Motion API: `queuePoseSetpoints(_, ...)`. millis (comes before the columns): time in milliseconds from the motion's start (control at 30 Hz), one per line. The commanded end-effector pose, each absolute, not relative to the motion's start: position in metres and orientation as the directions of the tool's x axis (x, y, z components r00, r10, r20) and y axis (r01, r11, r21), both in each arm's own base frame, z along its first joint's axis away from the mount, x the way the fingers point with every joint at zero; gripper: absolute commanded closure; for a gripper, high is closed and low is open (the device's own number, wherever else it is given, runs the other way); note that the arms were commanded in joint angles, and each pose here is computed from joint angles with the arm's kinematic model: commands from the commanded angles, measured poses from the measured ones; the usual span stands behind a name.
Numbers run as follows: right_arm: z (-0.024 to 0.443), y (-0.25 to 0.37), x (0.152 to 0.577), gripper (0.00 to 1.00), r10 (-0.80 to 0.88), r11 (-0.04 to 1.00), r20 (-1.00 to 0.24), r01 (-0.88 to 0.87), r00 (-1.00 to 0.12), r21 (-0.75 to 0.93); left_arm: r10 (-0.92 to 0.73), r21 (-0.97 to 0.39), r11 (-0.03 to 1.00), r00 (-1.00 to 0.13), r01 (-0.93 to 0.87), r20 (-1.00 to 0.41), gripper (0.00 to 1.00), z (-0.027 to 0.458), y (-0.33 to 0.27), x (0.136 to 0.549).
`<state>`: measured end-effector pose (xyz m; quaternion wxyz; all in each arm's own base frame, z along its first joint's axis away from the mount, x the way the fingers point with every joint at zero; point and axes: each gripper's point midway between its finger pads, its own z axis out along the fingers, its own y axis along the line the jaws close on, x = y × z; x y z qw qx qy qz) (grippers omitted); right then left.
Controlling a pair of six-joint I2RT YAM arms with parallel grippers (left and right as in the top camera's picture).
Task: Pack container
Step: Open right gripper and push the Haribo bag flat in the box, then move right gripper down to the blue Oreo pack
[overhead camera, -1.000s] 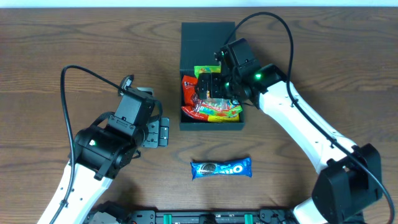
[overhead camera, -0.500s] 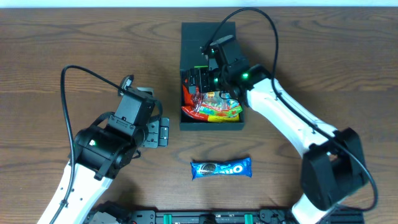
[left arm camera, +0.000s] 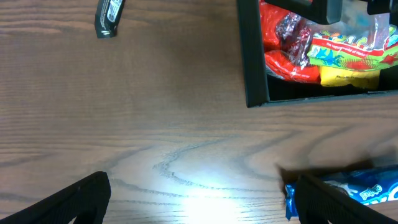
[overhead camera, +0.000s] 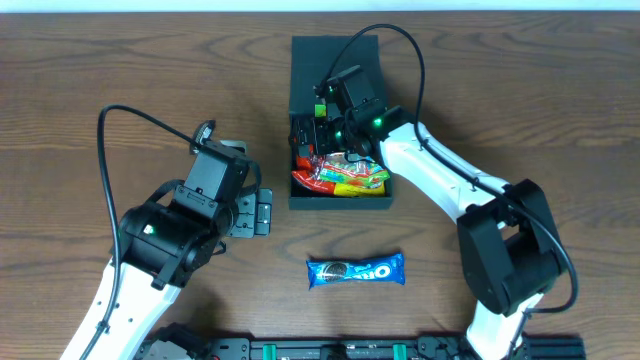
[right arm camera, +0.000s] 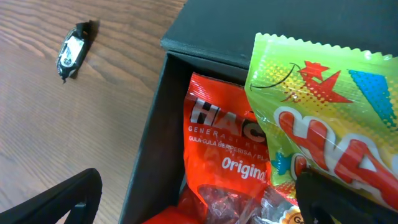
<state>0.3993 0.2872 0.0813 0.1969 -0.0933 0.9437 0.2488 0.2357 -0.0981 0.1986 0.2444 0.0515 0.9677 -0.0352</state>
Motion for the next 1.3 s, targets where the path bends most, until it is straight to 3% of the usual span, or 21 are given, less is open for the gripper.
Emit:
queuePoseSetpoints(0, 0.081, 0.288, 0.403, 0.01, -0.085, 0.857, -0.422, -0.282, -0.903, 0.43, 0.09, -0.031, 0.992, -0.871, 0.119, -0.483, 0.05, 0.2, -0.096, 0.236)
queuePoseSetpoints(200, 0.172, 0.282, 0.399, 0.01, -0.076, 0.821, -0.567, -0.374, -0.82, 0.431, 0.09, -0.031, 0.992, -0.871, 0.119, -0.483, 0.05, 0.2, -0.096, 0.236)
queuePoseSetpoints(400, 0.233, 0.249, 0.343, 0.01, -0.208, 0.806, -0.618, -0.491, -0.758, 0.33, 0.09, -0.031, 0.992, -0.871, 0.119, -0.483, 0.04, 0.2, -0.096, 0.236)
queuePoseSetpoints(533, 0.227, 0.221, 0.304, 0.01, -0.365, 0.8, -0.547, -0.554, -0.753, 0.229, 0.09, -0.031, 0.992, -0.871, 0.119, -0.483, 0.05, 0.2, -0.096, 0.236)
queuePoseSetpoints(667, 0.202, 0.195, 0.258, 0.01, -0.571, 0.729, -0.377, -0.661, -0.73, 0.176, 0.09, -0.03, 0.992, -0.871, 0.119, -0.483, 0.05, 0.2, -0.096, 0.236)
queuePoseSetpoints(767, 0.189, 0.183, 0.234, 0.01, -0.637, 0.701, -0.276, -0.69, -0.72, 0.183, 0.09, -0.03, 0.992, -0.871, 0.119, -0.483, 0.05, 0.2, -0.096, 0.236)
queuePoseSetpoints(1067, 0.182, 0.181, 0.23, 0.01, -0.649, 0.704, -0.248, -0.691, -0.719, 0.162, 0.09, -0.03, 0.992, -0.871, 0.119, -0.483, 0.05, 0.2, -0.096, 0.236)
queuePoseSetpoints(1267, 0.176, 0.188, 0.214, 0.01, -0.779, 0.561, -0.24, -0.815, -0.579, 0.145, 0.09, -0.031, 0.992, -0.871, 0.119, -0.483, 0.05, 0.2, -0.096, 0.236)
